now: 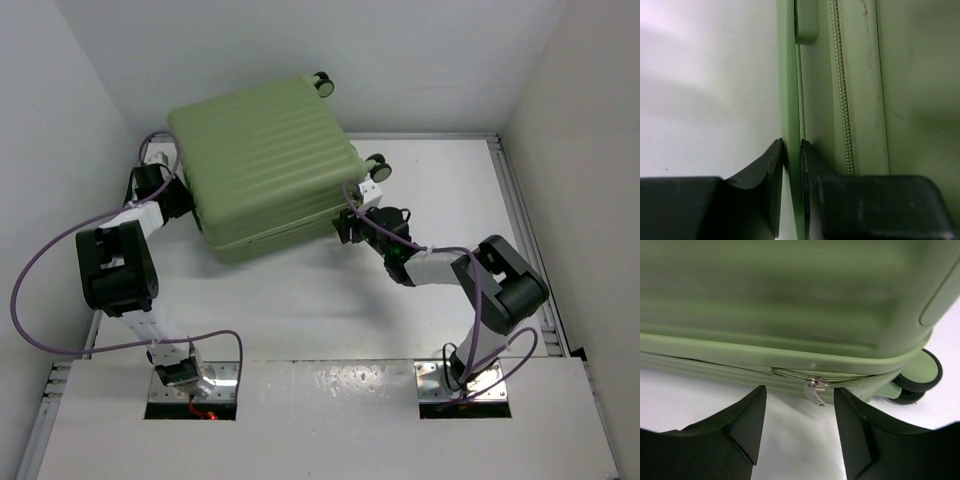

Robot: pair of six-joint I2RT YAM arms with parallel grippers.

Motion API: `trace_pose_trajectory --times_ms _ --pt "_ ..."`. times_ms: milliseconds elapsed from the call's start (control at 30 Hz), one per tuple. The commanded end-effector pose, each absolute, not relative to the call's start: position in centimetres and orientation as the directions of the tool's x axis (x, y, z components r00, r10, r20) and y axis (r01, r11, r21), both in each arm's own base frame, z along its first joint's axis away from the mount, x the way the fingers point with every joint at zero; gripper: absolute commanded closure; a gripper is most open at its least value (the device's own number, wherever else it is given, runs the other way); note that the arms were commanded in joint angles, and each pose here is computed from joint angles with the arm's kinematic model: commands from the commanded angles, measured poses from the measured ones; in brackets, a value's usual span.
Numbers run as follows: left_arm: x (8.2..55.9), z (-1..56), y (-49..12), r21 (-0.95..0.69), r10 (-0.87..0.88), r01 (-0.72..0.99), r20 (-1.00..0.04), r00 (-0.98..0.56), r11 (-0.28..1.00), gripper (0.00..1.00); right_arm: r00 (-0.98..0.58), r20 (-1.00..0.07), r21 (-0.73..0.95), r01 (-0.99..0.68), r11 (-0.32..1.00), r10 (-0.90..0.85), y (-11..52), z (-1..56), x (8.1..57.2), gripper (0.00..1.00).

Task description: Pack the luggage

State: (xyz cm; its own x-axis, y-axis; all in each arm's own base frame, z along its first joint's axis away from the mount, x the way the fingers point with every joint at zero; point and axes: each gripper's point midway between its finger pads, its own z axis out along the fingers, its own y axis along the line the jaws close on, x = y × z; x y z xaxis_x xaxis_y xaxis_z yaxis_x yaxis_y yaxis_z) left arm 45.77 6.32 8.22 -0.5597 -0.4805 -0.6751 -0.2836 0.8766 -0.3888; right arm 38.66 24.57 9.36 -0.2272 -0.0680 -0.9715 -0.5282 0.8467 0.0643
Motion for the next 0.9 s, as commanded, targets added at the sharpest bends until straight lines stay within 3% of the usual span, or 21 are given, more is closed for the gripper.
trace_pose_trajectory --times_ms 0,233,300,367,467,567,700,867 --pt "43.2 7.1 1.8 -0.444 -0.465 -0.217 -0.586 -0.663 0.869 0.89 -0.131 -0.991 0.052 -0.446 0.894 -0.008 24.1 12.2 41.1 0.44" --pt "42.1 5.9 2.0 -0.429 -0.470 -0.244 -0.568 -0.675 0.870 0.90 -0.119 -0.993 0.032 -0.198 0.980 0.009 17.9 13.3 44.9 0.59" --pt "42.3 6.0 2.6 -0.422 -0.475 -0.255 -0.579 -0.663 0.870 0.90 -0.100 -0.994 0.048 -0.134 0.990 0.035 15.1 14.4 45.9 0.69" --pt "42.2 5.6 3.0 -0.427 -0.493 -0.276 -0.567 -0.660 0.861 0.90 -0.062 -0.997 0.058 -0.095 0.994 0.052 12.8 16.0 46.2 0.79" --pt "42.1 5.2 3.4 -0.426 -0.500 -0.288 -0.560 -0.661 0.858 0.90 -0.059 -0.997 0.053 -0.158 0.986 0.044 12.0 16.2 44.7 0.82" --pt "42.0 4.8 3.9 -0.419 -0.508 -0.306 -0.555 -0.659 0.855 0.91 -0.077 -0.997 0.037 -0.263 0.964 0.017 12.9 15.7 42.4 0.72" --pt "42.0 4.8 3.9 -0.419 -0.508 -0.306 -0.555 -0.659 0.855 0.91 -0.107 -0.994 0.080 -0.477 0.875 0.032 16.2 15.0 39.3 0.47" --pt "41.9 5.1 4.0 -0.414 -0.499 -0.299 -0.560 -0.661 0.860 0.91 -0.185 -0.982 0.143 -0.562 0.815 0.045 19.2 13.3 37.2 0.42"
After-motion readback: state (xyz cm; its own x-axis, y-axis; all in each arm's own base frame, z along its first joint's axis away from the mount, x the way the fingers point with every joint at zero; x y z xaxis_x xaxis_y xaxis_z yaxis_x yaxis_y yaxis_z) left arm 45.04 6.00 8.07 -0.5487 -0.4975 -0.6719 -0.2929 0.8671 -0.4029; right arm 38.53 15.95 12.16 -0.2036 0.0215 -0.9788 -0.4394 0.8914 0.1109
